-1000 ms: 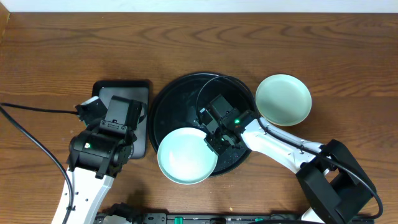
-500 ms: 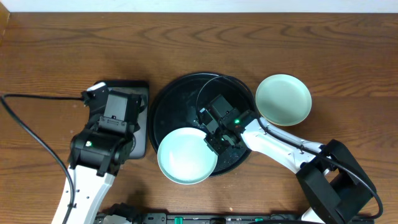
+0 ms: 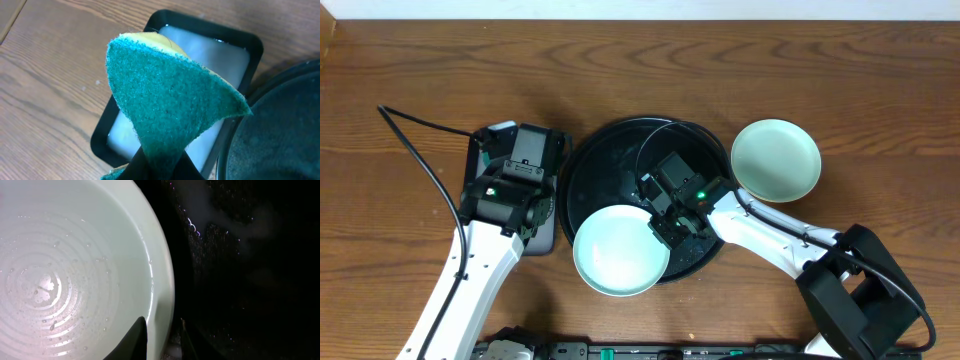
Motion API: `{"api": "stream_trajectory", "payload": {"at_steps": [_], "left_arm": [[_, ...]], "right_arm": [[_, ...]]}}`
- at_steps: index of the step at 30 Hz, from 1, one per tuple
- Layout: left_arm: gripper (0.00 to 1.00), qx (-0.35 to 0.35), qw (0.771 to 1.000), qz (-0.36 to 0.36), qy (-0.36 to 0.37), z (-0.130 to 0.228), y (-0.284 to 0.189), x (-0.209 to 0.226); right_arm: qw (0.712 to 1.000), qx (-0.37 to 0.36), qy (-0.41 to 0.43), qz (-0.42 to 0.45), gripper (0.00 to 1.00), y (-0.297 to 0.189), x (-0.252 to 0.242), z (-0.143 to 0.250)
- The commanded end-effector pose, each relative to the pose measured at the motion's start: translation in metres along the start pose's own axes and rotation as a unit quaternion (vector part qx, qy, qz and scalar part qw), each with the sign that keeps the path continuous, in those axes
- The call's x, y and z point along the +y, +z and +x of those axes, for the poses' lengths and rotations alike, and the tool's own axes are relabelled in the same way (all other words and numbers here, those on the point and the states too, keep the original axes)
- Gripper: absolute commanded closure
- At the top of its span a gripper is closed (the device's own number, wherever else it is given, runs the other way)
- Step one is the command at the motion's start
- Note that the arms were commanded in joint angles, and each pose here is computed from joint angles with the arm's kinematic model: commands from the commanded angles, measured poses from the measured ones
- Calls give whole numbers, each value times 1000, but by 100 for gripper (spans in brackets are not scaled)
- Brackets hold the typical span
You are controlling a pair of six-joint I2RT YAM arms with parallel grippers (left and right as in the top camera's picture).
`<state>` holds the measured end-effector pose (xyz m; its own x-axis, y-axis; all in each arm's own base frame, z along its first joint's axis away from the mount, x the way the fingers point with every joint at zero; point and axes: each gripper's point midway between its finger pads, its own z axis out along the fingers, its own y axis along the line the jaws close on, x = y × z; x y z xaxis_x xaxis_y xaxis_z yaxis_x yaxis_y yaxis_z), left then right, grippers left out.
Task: Clean dirty plates on tray and stack at the side
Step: 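Grip the plate rim with the right gripper and slide it to tray center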
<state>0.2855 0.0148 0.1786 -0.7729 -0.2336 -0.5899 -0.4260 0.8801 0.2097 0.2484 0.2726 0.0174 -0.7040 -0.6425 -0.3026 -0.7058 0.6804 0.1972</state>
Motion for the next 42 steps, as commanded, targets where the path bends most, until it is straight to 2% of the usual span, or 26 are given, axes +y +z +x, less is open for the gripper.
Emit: {"api": "stream_trajectory", "payload": {"at_steps": [1,7,10,15,22,27,33,38,42], "left_arm": [[92,8,1000,1,12,5,1,1],[93,8,1000,2,11,5,1,1],[92,4,1000,4,9,3,1,0],[92,4,1000,5,9,3,1,-1],[92,5,1000,6,9,3,1,-1],[92,5,1000,6,9,3,1,-1],[92,12,1000,22,6,5,1,-7],[92,-1,1000,29,0,-1,1,-11],[93,-28,998,42,27,-15,0,-18]], "right_arm": [[1000,11,0,-4,79,5,5,6],[1000,9,0,-4,80,13,3,15],[1000,7,-1,11,99,13,-2,15],[999,-5,9,41,99,8,-14,5],[979,-65,128,144,99,-28,-71,-30],[960,-115,177,182,99,-46,-113,-48],[942,-124,238,203,99,-55,-140,-41],[954,-121,213,176,99,-50,-130,-44],[958,-113,193,178,99,-47,-126,-44]]}}
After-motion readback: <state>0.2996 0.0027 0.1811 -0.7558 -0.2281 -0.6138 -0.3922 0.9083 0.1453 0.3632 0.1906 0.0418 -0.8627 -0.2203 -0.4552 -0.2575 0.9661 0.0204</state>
